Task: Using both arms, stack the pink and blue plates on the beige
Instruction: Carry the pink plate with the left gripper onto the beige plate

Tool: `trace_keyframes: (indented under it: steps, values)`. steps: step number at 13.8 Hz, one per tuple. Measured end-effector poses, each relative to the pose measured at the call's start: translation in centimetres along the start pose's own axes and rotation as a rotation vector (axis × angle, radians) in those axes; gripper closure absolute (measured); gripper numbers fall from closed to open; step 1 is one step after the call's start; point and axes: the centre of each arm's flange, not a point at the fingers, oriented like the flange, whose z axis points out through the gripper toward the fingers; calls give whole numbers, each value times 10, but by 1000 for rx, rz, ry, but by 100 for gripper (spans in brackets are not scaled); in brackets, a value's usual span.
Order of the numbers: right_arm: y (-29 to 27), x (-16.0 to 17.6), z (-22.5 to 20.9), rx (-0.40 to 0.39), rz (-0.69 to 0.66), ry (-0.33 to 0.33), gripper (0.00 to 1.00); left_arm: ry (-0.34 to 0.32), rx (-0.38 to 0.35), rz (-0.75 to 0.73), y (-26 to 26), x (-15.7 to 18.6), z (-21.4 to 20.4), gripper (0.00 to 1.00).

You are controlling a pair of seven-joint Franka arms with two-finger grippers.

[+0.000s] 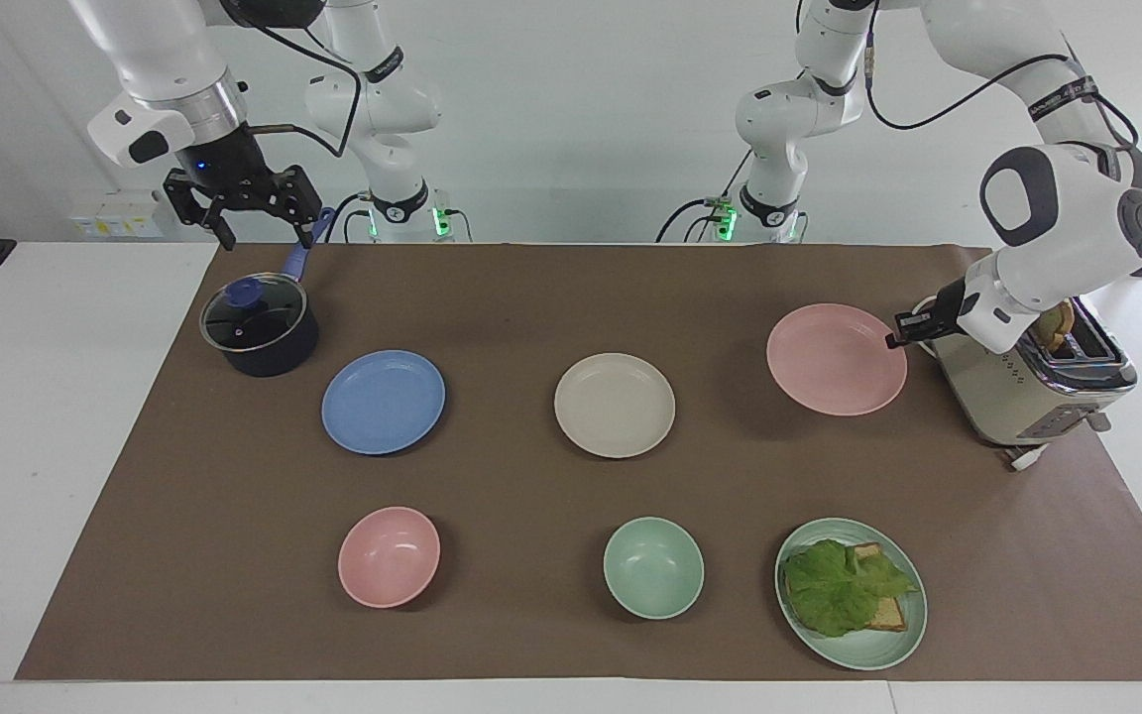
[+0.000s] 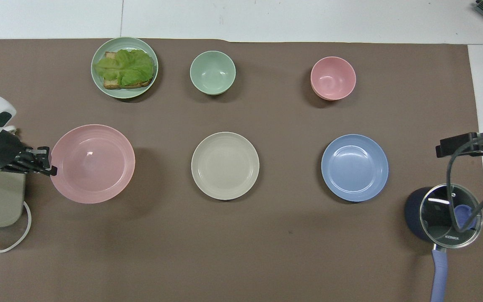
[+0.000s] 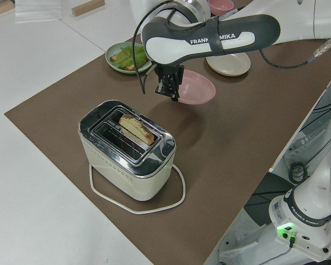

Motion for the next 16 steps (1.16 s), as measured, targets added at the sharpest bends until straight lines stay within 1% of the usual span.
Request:
trace_keyframes:
  steps: [2, 5, 7, 9, 14, 16]
  values:
    - [0, 0, 0, 0, 0, 0, 0, 1, -15, -11, 7, -2, -2, 95]
    - [0, 0, 0, 0, 0, 0, 0, -10, -19, 16, 30, -3, 4, 95]
    - [0, 0, 0, 0, 0, 0, 0, -18, -51, 34, 55, -5, 9, 95]
    - [0, 0, 0, 0, 0, 0, 0, -20, -70, 30, 86, -8, 16, 95]
    - [0, 0, 0, 0, 0, 0, 0, 11, -56, 0, 195, -27, 50, 95]
    - [0, 0, 0, 0, 0, 0, 0, 26, -60, 1, 222, -34, 69, 95]
